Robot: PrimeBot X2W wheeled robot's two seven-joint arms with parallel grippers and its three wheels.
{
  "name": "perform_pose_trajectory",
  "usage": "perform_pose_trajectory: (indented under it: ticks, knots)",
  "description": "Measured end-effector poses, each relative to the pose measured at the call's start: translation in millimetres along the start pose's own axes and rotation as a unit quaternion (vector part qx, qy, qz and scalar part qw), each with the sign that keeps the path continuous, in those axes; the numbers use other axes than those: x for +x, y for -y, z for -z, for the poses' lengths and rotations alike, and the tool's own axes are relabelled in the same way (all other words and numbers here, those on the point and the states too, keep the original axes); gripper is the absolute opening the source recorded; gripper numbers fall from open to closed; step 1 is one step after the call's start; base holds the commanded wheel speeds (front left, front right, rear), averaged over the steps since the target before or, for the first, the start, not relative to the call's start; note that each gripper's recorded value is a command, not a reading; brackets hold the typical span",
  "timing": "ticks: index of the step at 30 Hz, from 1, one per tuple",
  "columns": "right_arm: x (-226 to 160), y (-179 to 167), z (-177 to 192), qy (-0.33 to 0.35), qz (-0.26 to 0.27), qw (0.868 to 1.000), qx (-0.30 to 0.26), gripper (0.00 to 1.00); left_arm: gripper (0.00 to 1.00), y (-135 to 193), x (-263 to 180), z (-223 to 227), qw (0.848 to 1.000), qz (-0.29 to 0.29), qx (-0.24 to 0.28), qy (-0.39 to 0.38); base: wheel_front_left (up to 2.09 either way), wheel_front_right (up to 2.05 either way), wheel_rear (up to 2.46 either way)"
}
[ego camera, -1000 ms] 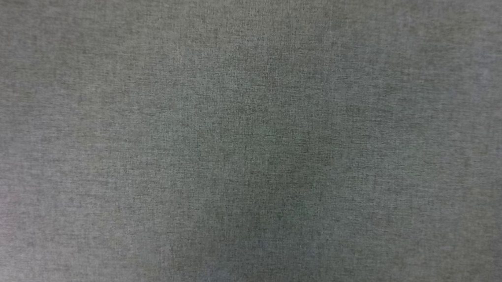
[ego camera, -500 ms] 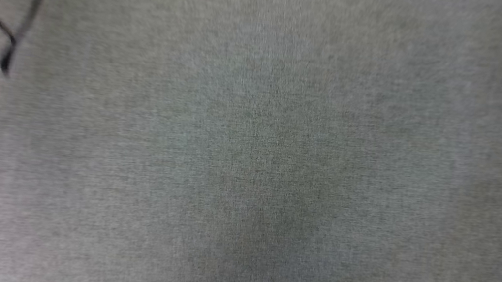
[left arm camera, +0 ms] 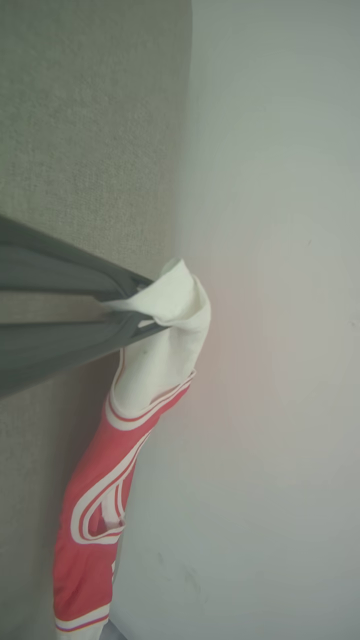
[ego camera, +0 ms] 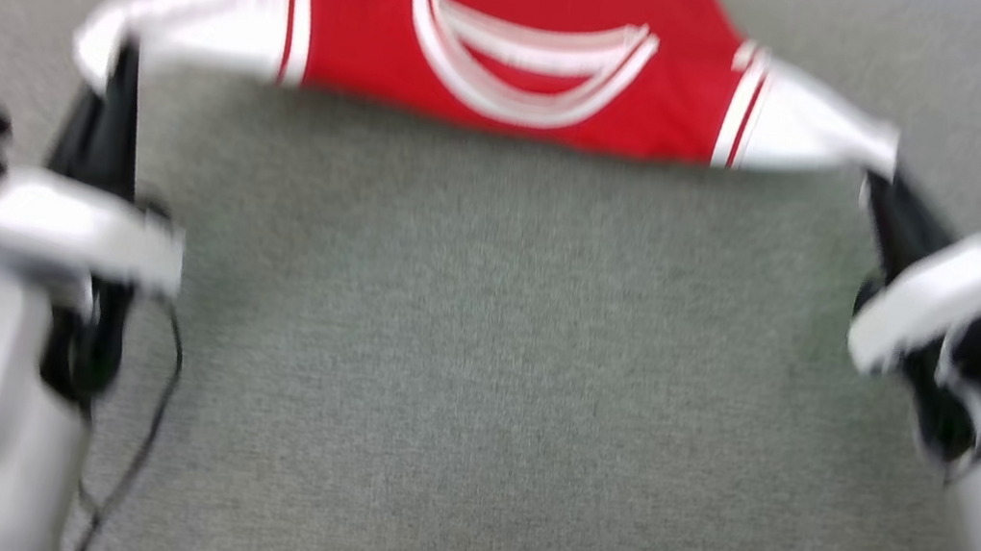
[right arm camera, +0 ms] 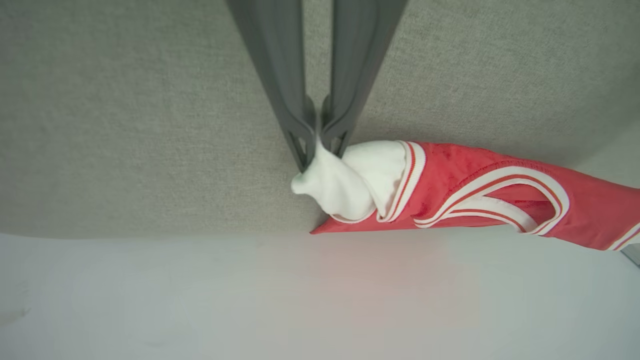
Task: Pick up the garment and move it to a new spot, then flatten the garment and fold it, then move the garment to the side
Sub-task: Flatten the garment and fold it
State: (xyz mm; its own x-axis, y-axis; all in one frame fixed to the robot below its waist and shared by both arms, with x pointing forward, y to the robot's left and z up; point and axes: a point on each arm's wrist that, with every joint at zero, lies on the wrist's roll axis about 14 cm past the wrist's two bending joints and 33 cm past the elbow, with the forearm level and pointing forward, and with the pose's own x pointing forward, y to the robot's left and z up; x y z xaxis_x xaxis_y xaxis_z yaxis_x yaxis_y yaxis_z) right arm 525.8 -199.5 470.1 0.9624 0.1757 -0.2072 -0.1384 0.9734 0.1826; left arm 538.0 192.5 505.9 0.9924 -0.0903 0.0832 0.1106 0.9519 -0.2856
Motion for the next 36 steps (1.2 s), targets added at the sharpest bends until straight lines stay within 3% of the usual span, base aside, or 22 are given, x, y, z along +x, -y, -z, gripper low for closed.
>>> perform_pose_trajectory:
  ticks: [16, 21, 24, 25, 27, 31, 36]
  knots:
    - [-161, 1, 89, -0.097, 0.054, 0.991, 0.074, 0.00, 0.00, -9, -169, 42, 0.993, -0.067, -0.021, -0.094, 0.00, 0.00, 0.00]
    - [-208, -7, 128, -0.176, 0.072, 0.978, 0.089, 0.00, 0.00, -19, -202, 51, 0.988, -0.091, -0.016, -0.124, 0.00, 0.00, 0.00]
    - [-230, -17, 152, -0.237, 0.076, 0.963, 0.107, 0.00, 0.00, -24, -214, 54, 0.986, -0.104, -0.012, -0.133, 0.00, 0.00, 0.00]
    - [-234, -20, 155, -0.248, 0.075, 0.959, 0.111, 0.11, 0.00, -24, -215, 54, 0.986, -0.105, -0.013, -0.132, 0.00, 0.00, 0.00]
    - [-237, -22, 154, -0.258, 0.076, 0.957, 0.110, 1.00, 0.00, -23, -216, 52, 0.986, -0.106, -0.009, -0.129, 0.00, 0.00, 0.00]
    - [-221, -18, 124, -0.215, 0.077, 0.969, 0.090, 1.00, 0.00, -12, -214, 43, 0.989, -0.096, -0.015, -0.108, 0.00, 0.00, 0.00]
    - [-167, -4, 48, -0.073, 0.080, 0.992, 0.069, 1.00, 0.00, 0, -204, 26, 0.994, -0.081, -0.013, -0.074, 0.00, 0.00, 0.00]
